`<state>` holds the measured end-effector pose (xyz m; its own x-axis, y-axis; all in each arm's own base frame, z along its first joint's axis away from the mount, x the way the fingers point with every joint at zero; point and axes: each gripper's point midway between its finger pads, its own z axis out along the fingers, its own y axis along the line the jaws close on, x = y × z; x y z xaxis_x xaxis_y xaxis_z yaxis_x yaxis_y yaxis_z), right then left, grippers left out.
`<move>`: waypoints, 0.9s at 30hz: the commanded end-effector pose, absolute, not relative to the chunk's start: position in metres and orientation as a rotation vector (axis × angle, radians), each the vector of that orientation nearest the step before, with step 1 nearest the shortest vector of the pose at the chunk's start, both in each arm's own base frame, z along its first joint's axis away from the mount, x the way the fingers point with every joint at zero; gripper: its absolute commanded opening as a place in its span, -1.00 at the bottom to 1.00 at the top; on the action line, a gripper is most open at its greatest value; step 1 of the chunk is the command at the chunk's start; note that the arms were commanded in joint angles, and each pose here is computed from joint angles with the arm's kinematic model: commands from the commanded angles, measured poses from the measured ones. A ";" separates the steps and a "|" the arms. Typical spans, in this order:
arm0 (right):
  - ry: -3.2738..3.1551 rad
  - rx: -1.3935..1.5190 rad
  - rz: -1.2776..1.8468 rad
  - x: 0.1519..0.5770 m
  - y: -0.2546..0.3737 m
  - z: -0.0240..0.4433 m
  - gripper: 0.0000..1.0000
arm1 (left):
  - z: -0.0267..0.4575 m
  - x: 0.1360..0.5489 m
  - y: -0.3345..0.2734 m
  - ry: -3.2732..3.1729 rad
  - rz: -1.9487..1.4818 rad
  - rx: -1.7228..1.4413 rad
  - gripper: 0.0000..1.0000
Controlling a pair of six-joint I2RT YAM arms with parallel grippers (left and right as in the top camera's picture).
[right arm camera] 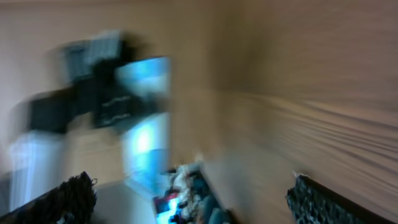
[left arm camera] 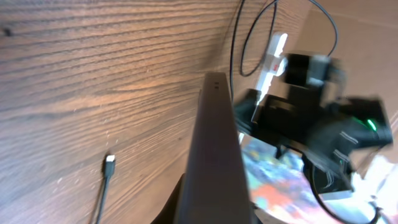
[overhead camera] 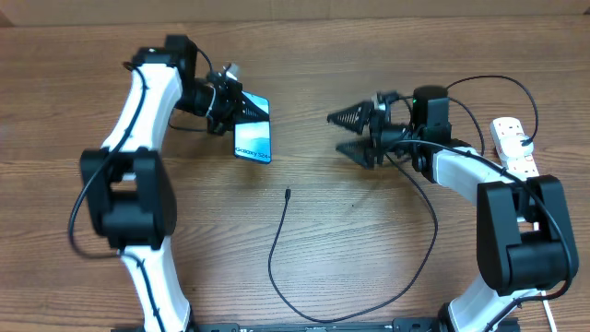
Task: Plug charger to phone and switch on socket
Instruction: 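Move the right gripper down over the black cable's USB-C plug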
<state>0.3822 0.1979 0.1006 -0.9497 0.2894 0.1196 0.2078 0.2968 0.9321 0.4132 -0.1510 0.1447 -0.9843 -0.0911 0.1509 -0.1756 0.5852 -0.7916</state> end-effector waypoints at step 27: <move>2.871 0.180 0.510 0.323 0.211 0.169 -0.61 | 0.198 0.369 -0.076 -3.055 1.056 0.306 -0.91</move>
<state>0.3294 0.1999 0.1773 -0.9727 0.0961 -0.2111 0.0064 0.9210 0.3896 0.3683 -0.0700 0.2140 -0.9695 -0.2328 -0.0765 -0.1419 0.7879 -0.5992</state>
